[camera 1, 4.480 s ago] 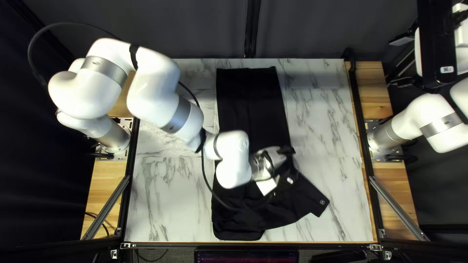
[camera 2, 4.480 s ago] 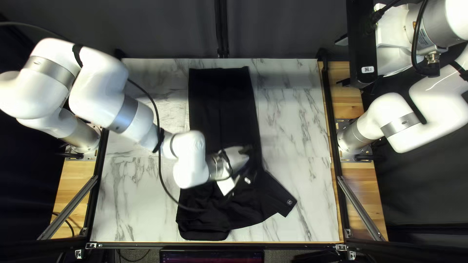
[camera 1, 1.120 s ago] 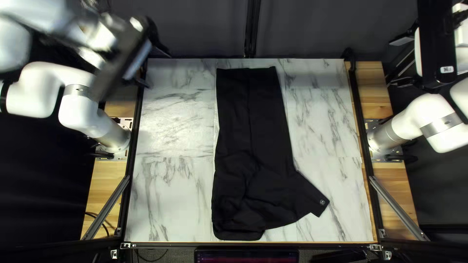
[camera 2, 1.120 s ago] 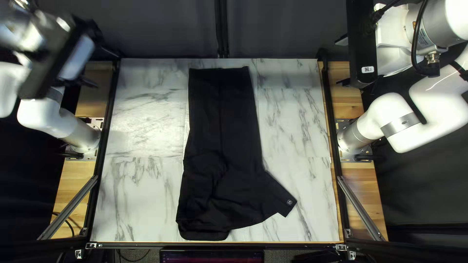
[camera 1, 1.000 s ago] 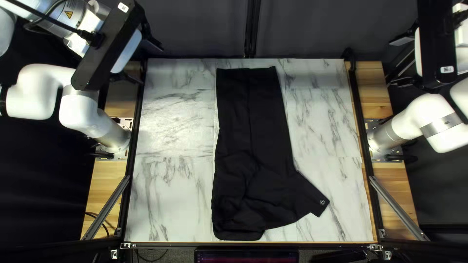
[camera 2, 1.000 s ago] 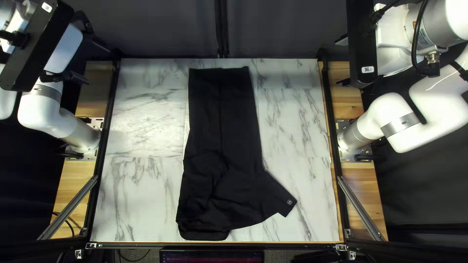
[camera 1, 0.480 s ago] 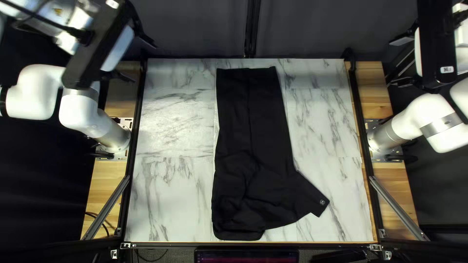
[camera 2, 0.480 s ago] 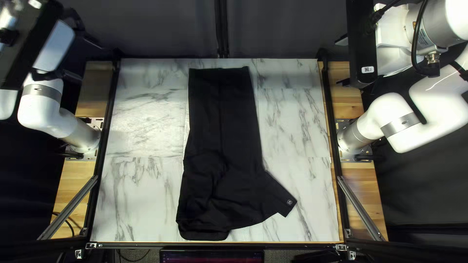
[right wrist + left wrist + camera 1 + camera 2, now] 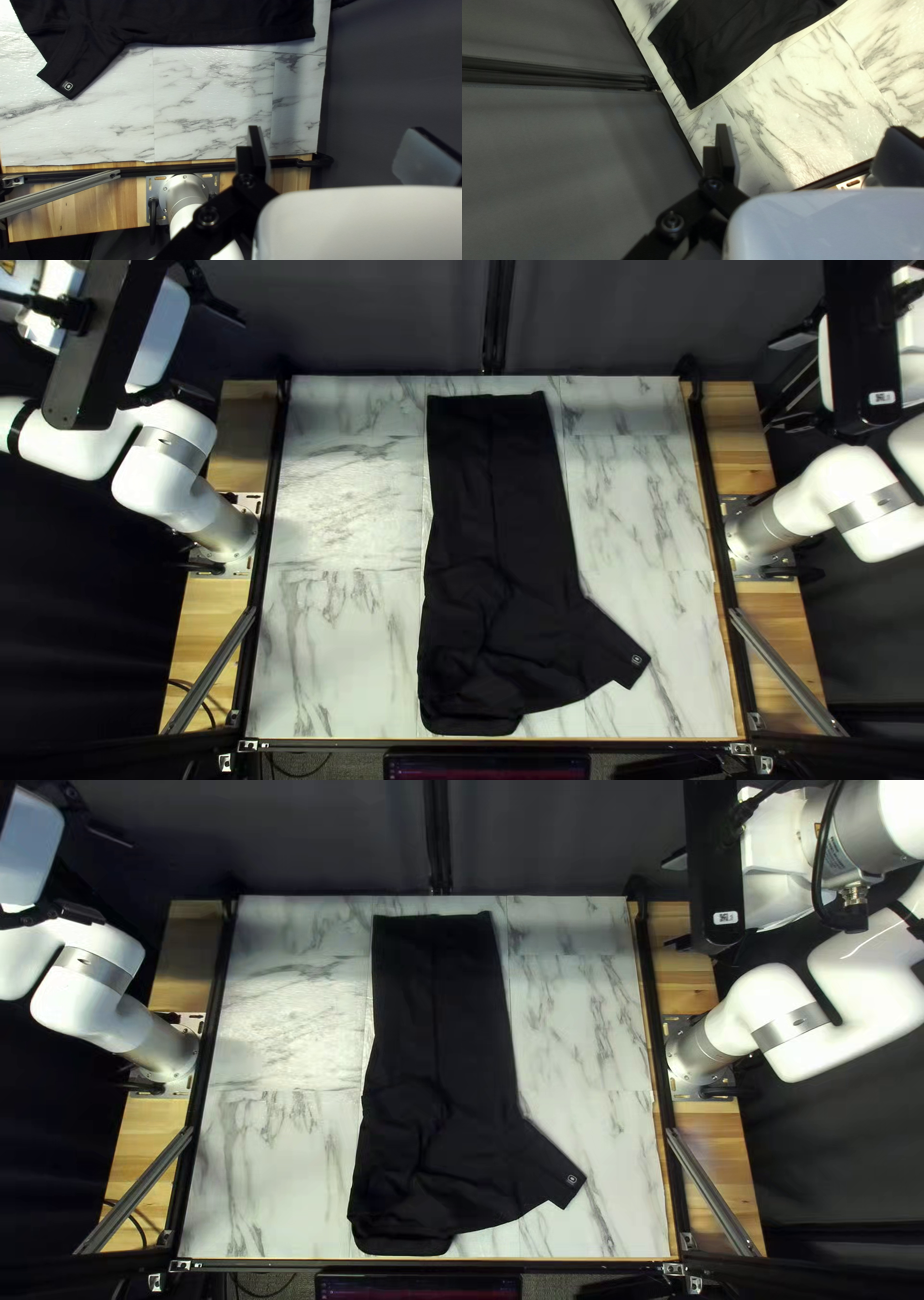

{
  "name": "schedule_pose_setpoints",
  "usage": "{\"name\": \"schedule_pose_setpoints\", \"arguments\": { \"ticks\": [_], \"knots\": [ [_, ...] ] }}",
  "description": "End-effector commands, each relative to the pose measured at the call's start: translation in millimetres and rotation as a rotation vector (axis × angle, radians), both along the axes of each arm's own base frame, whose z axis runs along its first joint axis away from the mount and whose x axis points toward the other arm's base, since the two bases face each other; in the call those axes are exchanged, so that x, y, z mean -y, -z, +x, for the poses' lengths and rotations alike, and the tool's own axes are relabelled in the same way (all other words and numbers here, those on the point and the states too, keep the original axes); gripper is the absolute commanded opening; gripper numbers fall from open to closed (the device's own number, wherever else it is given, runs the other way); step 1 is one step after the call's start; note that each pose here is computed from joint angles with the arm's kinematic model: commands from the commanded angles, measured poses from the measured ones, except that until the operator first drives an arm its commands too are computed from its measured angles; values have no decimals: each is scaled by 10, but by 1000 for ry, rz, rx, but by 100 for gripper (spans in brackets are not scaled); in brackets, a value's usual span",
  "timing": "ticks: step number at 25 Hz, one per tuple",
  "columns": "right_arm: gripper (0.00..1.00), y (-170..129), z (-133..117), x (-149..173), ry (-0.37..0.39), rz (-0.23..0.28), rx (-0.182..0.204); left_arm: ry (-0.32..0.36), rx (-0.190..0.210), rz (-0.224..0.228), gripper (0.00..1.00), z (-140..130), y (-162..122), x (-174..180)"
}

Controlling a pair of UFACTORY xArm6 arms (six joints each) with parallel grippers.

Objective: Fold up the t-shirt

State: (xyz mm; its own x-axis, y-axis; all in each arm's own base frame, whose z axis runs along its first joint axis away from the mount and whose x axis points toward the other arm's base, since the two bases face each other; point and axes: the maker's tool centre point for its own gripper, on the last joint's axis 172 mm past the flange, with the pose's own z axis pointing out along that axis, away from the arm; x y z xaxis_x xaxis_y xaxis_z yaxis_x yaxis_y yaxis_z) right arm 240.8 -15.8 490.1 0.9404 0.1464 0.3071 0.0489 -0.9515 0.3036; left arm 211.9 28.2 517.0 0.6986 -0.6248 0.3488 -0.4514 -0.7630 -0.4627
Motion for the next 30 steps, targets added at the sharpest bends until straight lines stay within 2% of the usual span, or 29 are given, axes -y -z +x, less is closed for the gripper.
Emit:
{"name": "schedule_pose_setpoints", "arguments": {
  "ticks": [1,7,8,9,10,11,12,15,16,18,20,21,22,23,24,25,27,29,30],
  "knots": [
    [100,0,0,0,0,0,0,0,0,0,100,0,0,0],
    [100,0,0,0,0,0,0,0,0,0,100,0,0,0],
    [100,33,52,-14,-5,-13,-8,0,0,0,100,0,0,0],
    [100,153,250,-95,-26,-5,-45,0,0,0,100,0,0,0],
    [100,233,351,-142,-38,0,-62,0,0,0,100,0,0,0],
    [100,459,603,-264,-69,10,-95,0,0,0,100,0,0,0],
    [100,603,738,-331,-90,18,-116,0,0,0,100,0,0,0],
    [100,1090,1119,-563,-146,47,-160,0,0,0,100,0,0,0],
    [100,1346,1280,-724,-178,63,-175,0,0,0,100,0,0,0],
    [100,1614,1403,-895,-218,81,-193,0,0,0,100,0,0,0],
    [100,2059,1539,-1163,-285,112,-220,0,0,0,100,0,0,0],
    [100,2401,1602,-1340,-347,143,-243,0,0,0,100,0,0,0],
    [100,2671,1620,-1463,-401,167,-264,0,0,0,100,0,0,0],
    [100,2798,1624,-1519,-436,182,-277,0,0,0,100,0,0,0],
    [100,3129,1597,-1676,-514,217,-314,0,0,0,100,0,0,0],
    [100,3254,1570,-1746,-551,234,-331,0,0,0,100,0,0,0],
    [100,3527,1422,-1958,-676,279,-384,0,0,0,100,0,0,0],
    [100,3683,1191,-2015,-759,289,-420,0,0,0,100,0,0,0],
    [100,3707,1128,-1998,-767,286,-425,0,0,0,100,0,0,0]
  ]
}}
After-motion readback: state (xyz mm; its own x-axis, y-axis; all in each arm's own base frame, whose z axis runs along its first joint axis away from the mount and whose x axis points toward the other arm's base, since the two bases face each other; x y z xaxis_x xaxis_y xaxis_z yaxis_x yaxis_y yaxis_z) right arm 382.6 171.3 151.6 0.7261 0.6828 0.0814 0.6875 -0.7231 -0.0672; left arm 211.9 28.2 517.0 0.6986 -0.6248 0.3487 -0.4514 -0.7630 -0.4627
